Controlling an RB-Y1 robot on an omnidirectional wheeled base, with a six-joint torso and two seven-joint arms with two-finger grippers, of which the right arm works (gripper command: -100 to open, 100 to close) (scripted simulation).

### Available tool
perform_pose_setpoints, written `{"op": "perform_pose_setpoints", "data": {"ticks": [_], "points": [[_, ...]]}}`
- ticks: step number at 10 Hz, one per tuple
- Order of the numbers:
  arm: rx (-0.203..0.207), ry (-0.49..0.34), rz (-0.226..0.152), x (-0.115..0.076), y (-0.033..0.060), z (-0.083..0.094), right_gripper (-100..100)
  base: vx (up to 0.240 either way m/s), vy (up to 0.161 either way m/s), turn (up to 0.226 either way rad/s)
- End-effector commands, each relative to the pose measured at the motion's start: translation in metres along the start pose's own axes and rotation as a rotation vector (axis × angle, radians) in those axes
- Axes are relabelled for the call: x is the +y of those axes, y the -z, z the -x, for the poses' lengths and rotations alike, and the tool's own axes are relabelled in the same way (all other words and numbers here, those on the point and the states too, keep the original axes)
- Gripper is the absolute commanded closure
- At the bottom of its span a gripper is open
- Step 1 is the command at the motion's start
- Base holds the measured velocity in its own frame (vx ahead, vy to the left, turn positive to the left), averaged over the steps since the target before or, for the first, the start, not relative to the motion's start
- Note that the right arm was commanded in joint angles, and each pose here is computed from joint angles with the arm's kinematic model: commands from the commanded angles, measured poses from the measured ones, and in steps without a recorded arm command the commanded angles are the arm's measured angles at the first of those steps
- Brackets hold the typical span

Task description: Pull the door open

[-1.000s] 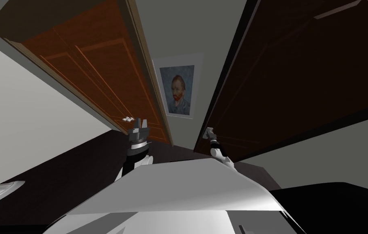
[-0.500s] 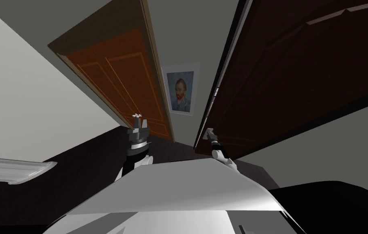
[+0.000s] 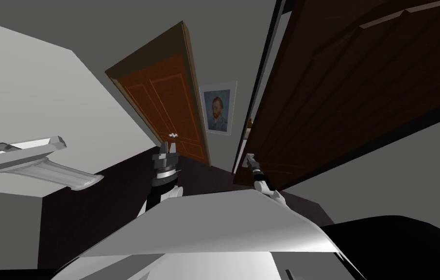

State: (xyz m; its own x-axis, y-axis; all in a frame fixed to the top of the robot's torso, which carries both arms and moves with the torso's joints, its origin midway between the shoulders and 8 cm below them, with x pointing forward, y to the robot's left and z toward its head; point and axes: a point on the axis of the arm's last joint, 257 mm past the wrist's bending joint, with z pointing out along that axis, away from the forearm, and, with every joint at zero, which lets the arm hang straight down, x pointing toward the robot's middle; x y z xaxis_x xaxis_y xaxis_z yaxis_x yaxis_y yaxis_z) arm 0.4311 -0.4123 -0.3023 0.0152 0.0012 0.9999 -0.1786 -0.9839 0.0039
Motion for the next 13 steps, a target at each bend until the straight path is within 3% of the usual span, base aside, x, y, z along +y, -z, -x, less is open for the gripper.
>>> {"op": "perform_pose_setpoints", "data": {"ticks": [1, 9, 10, 13], "points": [[0.003, 0.001, -0.012, -0.001, 0.0025, -0.001, 100, -0.141, -0.020, 0.119], [0.015, -0.003, -0.091, -0.008, 0.0203, -0.006, 100, -0.230, -0.065, 0.140], [0.010, 0.000, -0.084, -0.007, 0.0190, -0.004, 100, -0.122, -0.029, 0.031], [0.010, 0.000, -0.135, -0.020, 0.0293, -0.003, 100, -0.227, -0.059, 0.126]]}}
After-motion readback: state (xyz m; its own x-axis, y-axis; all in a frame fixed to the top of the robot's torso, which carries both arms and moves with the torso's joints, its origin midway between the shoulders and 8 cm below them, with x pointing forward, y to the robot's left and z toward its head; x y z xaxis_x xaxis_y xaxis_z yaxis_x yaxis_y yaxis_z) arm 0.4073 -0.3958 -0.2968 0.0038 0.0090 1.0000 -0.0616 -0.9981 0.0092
